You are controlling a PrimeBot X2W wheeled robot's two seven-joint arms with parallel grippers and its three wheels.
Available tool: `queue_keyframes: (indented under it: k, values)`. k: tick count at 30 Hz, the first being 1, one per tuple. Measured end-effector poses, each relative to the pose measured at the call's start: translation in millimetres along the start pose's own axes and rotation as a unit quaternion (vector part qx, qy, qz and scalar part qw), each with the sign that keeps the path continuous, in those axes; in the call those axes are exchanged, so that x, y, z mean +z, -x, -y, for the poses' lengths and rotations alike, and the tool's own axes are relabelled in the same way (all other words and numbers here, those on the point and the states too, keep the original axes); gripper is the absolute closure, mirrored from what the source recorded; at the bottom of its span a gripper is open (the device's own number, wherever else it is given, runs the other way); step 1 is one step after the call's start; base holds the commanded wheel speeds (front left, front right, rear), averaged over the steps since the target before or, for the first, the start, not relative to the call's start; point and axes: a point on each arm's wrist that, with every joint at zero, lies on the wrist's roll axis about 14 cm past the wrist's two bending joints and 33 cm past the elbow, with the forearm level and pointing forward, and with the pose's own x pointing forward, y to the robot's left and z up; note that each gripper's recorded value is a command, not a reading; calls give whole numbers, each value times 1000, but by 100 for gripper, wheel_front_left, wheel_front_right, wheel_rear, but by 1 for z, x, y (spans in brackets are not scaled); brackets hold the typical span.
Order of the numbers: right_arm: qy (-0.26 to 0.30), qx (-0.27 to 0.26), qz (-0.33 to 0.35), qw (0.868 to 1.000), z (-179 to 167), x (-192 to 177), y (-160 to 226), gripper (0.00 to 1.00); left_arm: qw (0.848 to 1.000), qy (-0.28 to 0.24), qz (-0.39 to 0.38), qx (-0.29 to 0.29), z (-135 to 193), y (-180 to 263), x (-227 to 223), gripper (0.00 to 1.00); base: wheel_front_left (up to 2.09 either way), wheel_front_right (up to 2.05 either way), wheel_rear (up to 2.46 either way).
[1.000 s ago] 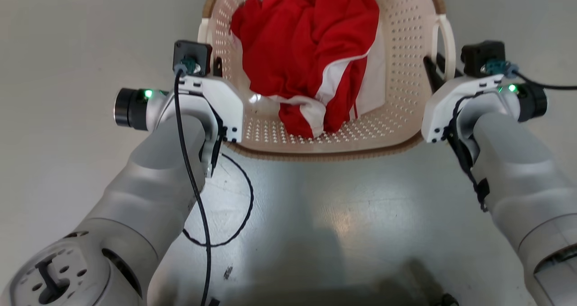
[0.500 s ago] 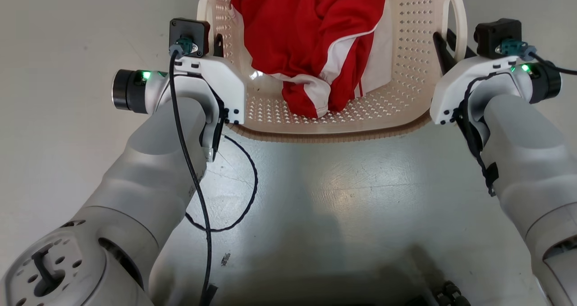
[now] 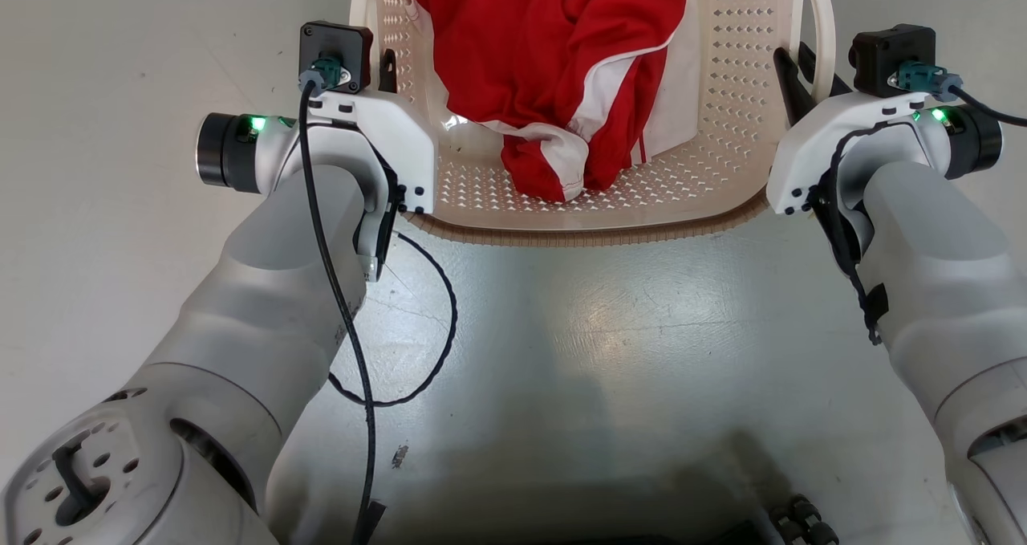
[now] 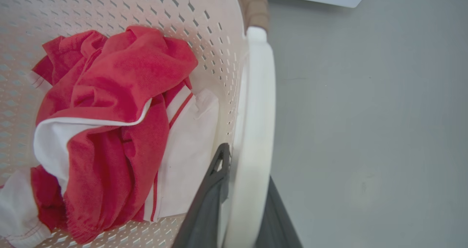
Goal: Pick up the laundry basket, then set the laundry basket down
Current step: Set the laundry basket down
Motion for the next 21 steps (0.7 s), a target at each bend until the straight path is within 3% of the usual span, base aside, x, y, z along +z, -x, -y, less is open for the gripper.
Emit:
queue_keyframes:
  k: [18, 19, 20, 21]
  values:
    - [1, 5, 2, 1000, -6, 1, -3, 98, 1000, 4, -8, 10, -8, 3, -3, 100, 0, 0, 0]
    - [-1, 5, 2, 1000, -6, 2, -3, 22, 1000, 11, -9, 13, -8, 3, -3, 91, 0, 0, 0]
    - [-1, 5, 3, 1000, -6, 2, -3, 0, 1000, 14, -9, 14, -9, 3, -3, 91, 0, 0, 0]
    - [-3, 3, 5, 1000, -5, 3, -3, 0, 1000, 14, -8, 15, -9, 4, -2, 0, 0, 0, 0]
